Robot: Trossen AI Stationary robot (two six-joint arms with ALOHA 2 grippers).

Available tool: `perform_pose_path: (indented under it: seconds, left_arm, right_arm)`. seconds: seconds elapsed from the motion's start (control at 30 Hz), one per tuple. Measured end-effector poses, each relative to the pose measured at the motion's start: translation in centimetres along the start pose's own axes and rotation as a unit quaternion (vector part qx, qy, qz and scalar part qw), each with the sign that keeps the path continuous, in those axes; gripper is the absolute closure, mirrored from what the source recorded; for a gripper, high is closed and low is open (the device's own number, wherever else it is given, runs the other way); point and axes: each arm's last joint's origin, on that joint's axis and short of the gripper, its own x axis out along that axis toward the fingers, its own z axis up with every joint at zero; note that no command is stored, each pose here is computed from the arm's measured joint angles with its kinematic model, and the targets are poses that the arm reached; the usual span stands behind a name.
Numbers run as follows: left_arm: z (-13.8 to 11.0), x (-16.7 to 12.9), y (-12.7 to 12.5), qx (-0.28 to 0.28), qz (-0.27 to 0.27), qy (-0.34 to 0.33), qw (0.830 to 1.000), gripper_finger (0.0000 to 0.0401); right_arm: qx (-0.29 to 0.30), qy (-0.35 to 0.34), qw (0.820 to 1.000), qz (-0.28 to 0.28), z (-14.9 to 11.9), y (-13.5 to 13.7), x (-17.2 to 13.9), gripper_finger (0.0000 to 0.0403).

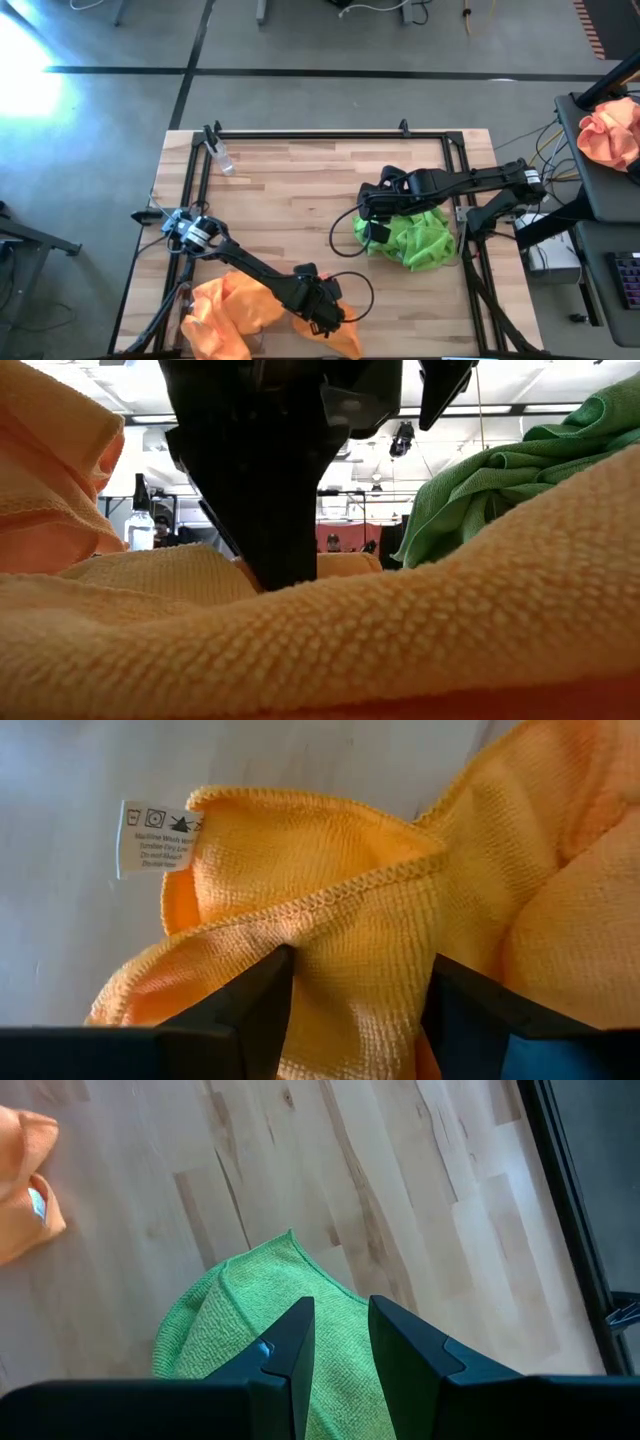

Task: Sort microfiber towel by color & place in baskets
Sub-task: Put the yellow towel into the left transparent bin

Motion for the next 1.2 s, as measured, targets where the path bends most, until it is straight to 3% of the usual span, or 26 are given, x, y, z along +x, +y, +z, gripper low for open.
perform_pose_path:
  seconds: [0.37, 0.93, 1.2]
  left_arm:
    - [0.1, -0.1, -0.1, -0.010, -0.004, -0.002, 1.000, 0.0251]
    - [0.7, -1.0, -0.5, -0.021, -0.018, -0.011, 1.000, 0.0395]
    - [1.7, -3.6, -0.8, -0.018, -0.026, -0.006, 0.999, 0.0400]
  right_arm:
    - [-0.014, -0.004, 1.000, 0.001, 0.1, 0.0, 0.0, 0.0312]
    - [-0.021, -0.006, 1.000, 0.002, 0.1, 0.0, 0.0, 0.0312]
    - [-0.036, -0.007, 0.999, 0.002, 0.1, 0.1, 0.0, 0.0312]
